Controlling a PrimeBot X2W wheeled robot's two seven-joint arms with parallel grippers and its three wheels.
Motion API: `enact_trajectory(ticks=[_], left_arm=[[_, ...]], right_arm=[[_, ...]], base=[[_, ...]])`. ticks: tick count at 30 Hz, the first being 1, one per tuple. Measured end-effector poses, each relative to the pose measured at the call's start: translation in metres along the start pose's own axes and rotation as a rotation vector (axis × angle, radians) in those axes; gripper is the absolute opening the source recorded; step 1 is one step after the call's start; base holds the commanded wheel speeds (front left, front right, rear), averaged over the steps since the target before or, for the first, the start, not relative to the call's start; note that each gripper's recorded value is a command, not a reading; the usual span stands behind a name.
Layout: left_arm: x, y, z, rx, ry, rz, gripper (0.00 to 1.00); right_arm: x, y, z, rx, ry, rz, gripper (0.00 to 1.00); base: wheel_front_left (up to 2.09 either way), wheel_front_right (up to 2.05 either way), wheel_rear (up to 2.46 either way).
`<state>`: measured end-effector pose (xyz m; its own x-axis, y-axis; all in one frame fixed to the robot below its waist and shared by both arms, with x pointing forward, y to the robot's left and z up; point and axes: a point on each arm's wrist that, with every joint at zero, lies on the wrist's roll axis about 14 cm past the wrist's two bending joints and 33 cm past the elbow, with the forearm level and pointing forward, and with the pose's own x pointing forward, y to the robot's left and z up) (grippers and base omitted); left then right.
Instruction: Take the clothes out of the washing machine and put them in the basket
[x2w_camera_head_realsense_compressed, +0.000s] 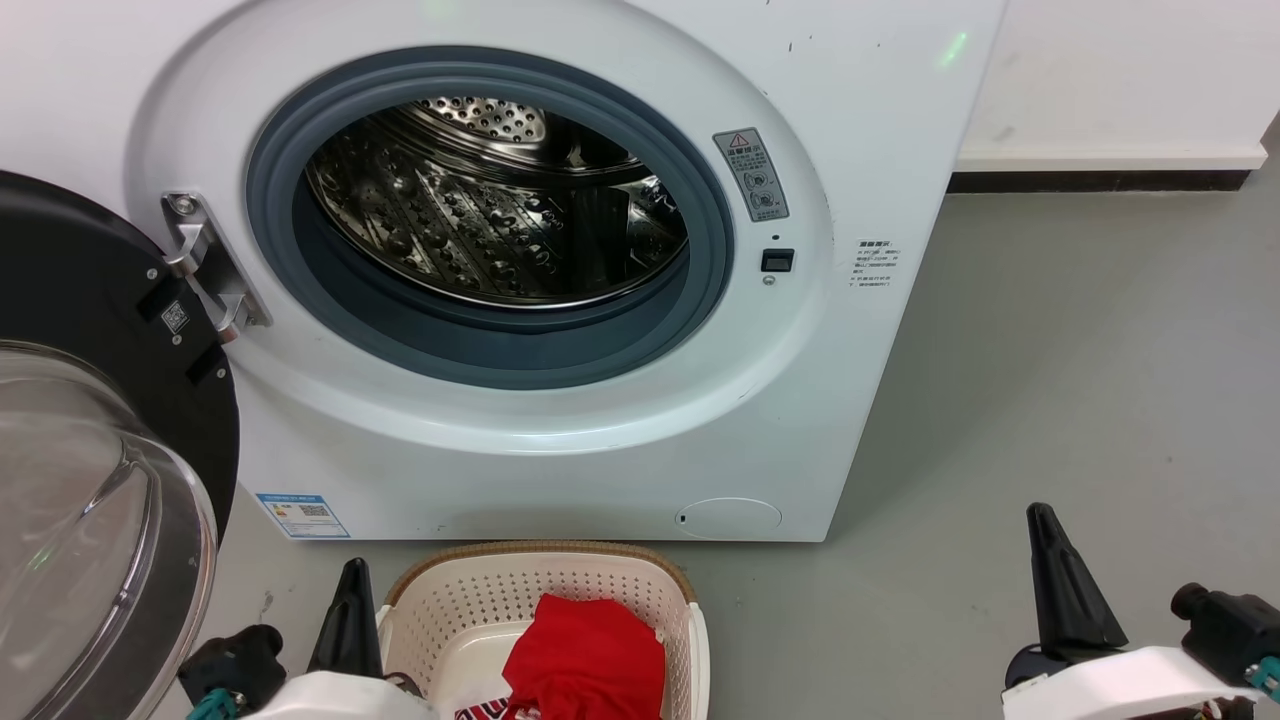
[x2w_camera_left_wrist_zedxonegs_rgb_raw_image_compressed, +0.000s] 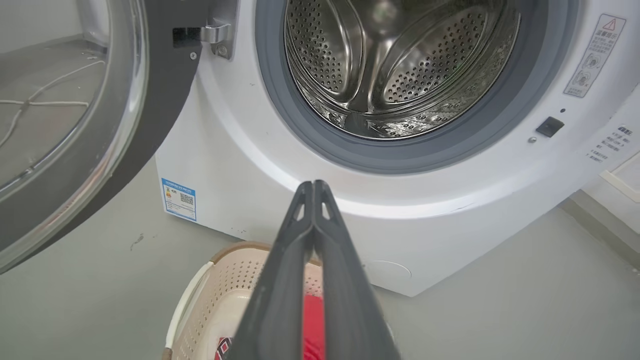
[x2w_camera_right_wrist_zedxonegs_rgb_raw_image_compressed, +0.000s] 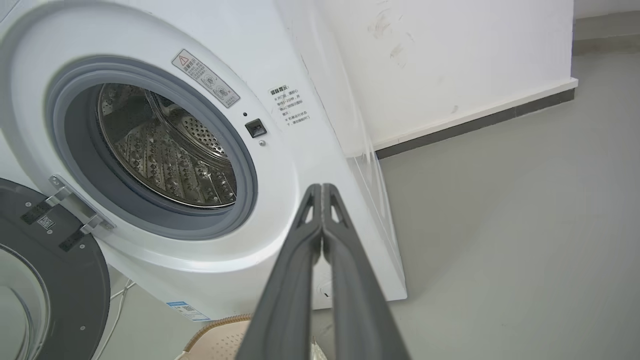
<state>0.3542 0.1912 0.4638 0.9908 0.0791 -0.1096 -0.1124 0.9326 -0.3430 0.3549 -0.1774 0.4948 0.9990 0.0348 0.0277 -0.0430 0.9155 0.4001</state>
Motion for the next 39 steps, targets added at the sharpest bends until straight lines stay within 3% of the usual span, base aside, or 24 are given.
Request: enact_trajectory(ticks=[39], left_arm=[[0.015,0.002,0.009,-0.582,0.043,0.000,0.00]], right_arm=[[0.014,-0.016,0.003,0.548,0.012,-0.080,0.00]], base=[[0.00,0.00,0.00]])
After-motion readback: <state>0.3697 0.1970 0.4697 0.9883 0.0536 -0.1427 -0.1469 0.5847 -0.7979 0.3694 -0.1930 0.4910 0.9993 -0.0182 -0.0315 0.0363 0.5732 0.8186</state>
